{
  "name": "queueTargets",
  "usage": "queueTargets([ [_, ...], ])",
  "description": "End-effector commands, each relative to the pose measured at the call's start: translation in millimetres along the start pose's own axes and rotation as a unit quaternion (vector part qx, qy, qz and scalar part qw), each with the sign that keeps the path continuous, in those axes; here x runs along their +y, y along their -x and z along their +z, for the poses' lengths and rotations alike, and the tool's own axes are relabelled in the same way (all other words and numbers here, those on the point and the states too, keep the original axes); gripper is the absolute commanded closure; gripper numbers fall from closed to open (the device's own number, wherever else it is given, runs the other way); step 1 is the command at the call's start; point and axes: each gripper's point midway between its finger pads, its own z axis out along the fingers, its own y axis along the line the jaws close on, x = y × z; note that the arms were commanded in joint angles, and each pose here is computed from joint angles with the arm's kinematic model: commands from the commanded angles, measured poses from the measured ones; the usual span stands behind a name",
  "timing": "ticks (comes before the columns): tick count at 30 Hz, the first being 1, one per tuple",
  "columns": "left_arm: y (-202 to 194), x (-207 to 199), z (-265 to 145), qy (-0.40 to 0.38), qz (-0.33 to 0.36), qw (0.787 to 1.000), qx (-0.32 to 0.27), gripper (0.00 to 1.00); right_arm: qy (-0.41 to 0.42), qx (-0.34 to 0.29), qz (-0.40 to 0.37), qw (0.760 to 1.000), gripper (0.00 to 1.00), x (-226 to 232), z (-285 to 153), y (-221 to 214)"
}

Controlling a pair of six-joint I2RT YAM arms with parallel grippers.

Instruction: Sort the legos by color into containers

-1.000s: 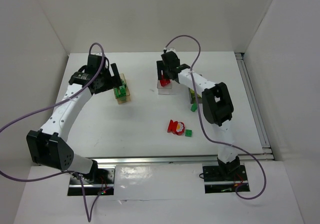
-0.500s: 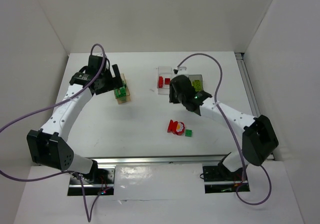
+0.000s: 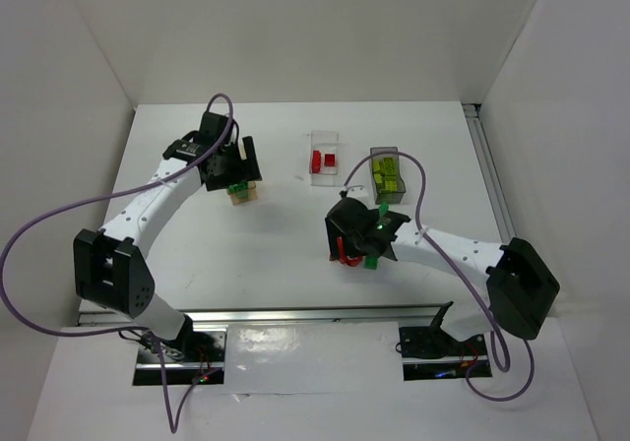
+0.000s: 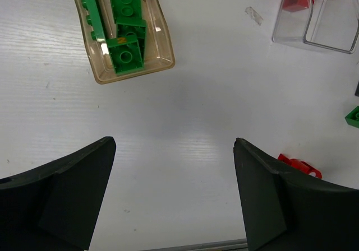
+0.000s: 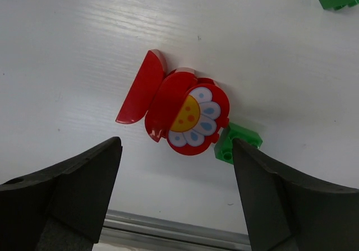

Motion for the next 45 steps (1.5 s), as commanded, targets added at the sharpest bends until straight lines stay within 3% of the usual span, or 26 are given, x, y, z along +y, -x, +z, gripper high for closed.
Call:
queueTargets([
  [1,2.9,-11.6,-1.4,-0.016,0.007,1.0,-0.005,0.05,0.001,0.007,-0.013,1.0,0.12,-1.4,0.6,-4.4],
  [4,4.6,-12.7,0.0,-0.016,0.007,1.0,-0.005,0.05,0.02,0.014,-0.025,0.999,0.12,9.2,13.9,-7.9],
  [7,5.2,-13.0,-1.8,-0.009,0.01,1.0,-0.008,0.05,-0.014,-0.018,0.002,1.0,0.12,3.9,15.5,15.7],
  [12,5.7,-11.1,-5.5,-0.005,0.01,1.0,-0.011,0.05,-0.1,-0.071,0.12,0.985,0.23,-64.0,14.0,54.5],
  [16,5.7,-11.1,-5.5,-0.005,0.01,1.0,-0.011,0.05,-0.124,-0.054,0.181,0.974,0.17,-104.3,29.6,59.4],
  [25,8.4,-18.2,-6.8,-0.021,0.015,1.0,-0.009,0.05,-0.142,-0.064,0.184,0.971,0.15,-128.5,70.2,74.6],
  [28,10.5,-17.0,-8.5,-0.016,0.015,1.0,-0.011,0.05,-0.139,-0.077,0.186,0.97,0.2,-128.9,79.2,86.1],
  [33,12.8,-13.9,-14.2,-0.01,0.009,1.0,-0.022,0.05,-0.15,-0.081,0.175,0.97,0.34,-130.7,88.4,96.7],
  [38,12.8,-13.9,-14.3,-0.01,0.009,1.0,-0.022,0.05,-0.145,-0.087,0.174,0.97,0.6,-125.8,88.4,101.9],
  [39,12.8,-13.9,-14.3,-0.01,0.009,1.0,-0.022,0.05,-0.146,-0.09,0.169,0.971,0.71,-122.7,84.8,102.3],
  [42,13.8,-12.0,-14.0,-0.005,0.009,1.0,-0.025,0.05,-0.146,-0.094,0.139,0.975,0.81,-106.3,67.1,107.0],
  [45,16.2,-5.2,-15.3,0.013,-0.001,0.999,-0.037,0.05,-0.12,-0.108,0.11,0.981,0.81,-76.5,45.9,118.0],
])
